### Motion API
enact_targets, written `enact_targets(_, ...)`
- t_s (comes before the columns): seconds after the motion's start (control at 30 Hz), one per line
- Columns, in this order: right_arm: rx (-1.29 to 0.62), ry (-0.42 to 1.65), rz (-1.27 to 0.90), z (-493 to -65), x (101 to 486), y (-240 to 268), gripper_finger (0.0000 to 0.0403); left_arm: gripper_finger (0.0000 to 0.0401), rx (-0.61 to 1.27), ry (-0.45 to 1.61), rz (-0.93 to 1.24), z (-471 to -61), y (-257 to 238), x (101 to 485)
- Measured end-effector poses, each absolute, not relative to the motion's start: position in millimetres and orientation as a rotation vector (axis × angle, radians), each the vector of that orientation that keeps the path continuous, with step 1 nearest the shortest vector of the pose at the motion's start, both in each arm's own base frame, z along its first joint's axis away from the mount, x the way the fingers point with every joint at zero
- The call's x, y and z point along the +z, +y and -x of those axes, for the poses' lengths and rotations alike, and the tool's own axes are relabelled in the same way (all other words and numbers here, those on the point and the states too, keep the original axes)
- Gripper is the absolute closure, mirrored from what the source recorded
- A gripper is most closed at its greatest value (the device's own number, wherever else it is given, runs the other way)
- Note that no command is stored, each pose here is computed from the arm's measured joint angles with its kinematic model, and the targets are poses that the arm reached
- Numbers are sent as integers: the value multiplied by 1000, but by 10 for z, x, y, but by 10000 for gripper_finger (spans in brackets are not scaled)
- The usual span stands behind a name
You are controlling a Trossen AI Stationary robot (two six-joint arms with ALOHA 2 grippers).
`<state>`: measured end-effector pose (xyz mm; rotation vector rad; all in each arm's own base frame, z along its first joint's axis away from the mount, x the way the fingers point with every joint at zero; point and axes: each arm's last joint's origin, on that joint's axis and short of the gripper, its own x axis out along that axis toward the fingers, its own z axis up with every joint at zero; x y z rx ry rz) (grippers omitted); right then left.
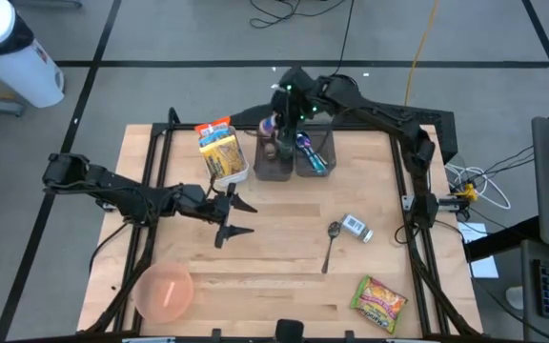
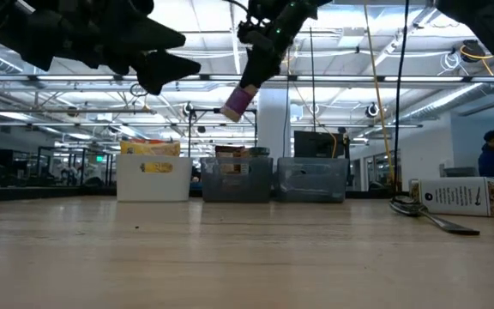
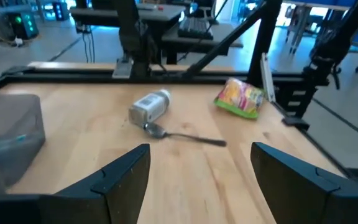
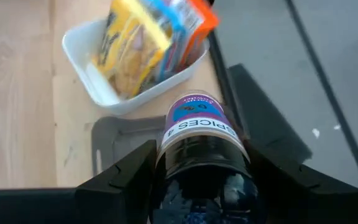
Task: Pick & Place Food Item
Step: Put the purple seasoning bottle into the left black bin
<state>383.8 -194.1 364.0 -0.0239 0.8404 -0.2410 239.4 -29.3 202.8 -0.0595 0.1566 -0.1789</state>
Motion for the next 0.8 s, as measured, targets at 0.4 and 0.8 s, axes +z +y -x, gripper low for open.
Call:
enact_targets(0.4,-233,870,5,-3814,3661,-1928,196,124,-120,136,88,-2419,-153,2036)
enact_targets(0.8,-169,956,-6,-4058,3338,-1807,196,120,-123,120,116,-2420,-157,2055)
